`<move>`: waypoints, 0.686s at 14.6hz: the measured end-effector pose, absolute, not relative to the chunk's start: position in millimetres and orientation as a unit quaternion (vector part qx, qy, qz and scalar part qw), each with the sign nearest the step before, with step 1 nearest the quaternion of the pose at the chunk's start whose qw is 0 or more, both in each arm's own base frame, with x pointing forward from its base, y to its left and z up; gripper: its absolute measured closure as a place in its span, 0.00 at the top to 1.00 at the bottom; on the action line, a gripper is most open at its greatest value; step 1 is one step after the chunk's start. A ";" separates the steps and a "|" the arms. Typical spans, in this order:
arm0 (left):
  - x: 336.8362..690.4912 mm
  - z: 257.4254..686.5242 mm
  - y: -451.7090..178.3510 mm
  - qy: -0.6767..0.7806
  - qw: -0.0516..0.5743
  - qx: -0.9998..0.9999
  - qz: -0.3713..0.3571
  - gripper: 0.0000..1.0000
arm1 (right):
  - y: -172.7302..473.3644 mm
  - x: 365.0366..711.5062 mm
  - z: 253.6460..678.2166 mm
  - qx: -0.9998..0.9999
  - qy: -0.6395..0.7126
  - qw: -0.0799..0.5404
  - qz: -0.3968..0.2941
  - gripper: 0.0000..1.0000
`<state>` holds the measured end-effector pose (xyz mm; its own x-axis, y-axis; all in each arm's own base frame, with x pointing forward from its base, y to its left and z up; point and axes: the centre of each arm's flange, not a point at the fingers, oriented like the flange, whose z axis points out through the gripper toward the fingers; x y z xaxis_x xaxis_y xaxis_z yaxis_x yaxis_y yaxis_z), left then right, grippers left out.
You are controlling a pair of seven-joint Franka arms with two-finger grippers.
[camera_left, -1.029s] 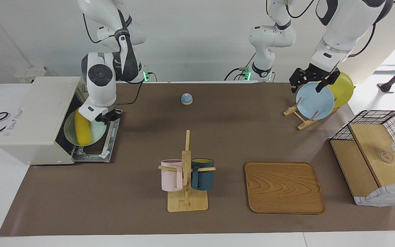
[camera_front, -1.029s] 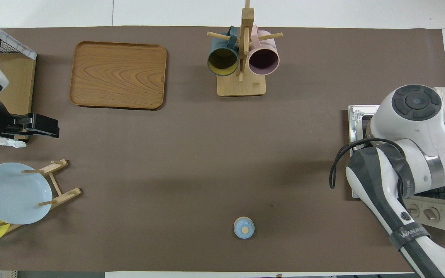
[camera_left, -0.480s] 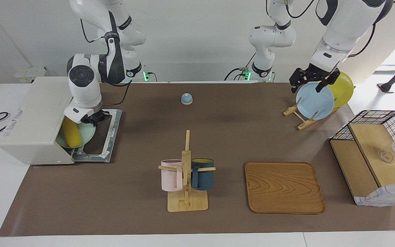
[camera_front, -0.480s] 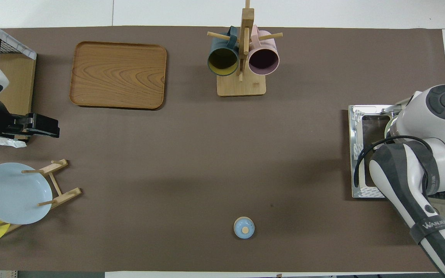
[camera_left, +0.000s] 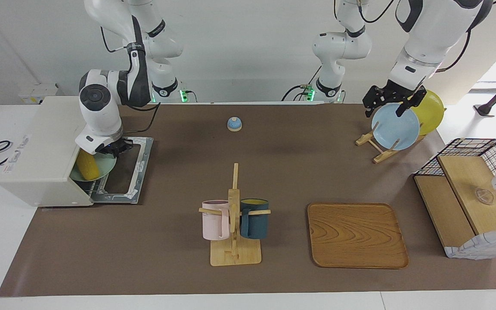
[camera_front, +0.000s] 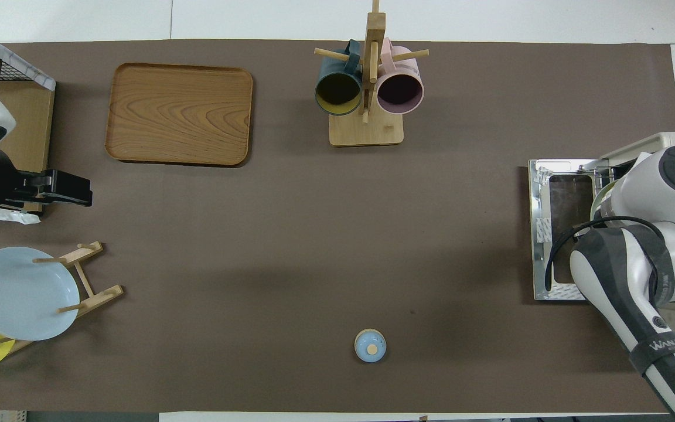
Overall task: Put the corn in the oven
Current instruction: 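Release the plate and pull the right gripper out of the oven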
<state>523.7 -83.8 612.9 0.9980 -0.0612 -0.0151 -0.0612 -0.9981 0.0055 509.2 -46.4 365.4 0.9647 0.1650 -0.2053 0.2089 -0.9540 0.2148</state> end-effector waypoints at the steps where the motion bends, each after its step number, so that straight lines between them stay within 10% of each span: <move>1: 525.4 611.1 -83.9 -0.030 0.003 1.000 -0.007 1.00 | -46.2 507.7 365.9 0.984 0.095 0.118 -0.093 0.03; 10: 544.2 584.2 -83.7 -0.028 0.001 0.999 -0.019 1.00 | -44.0 503.9 363.8 0.984 0.096 0.116 -0.095 0.11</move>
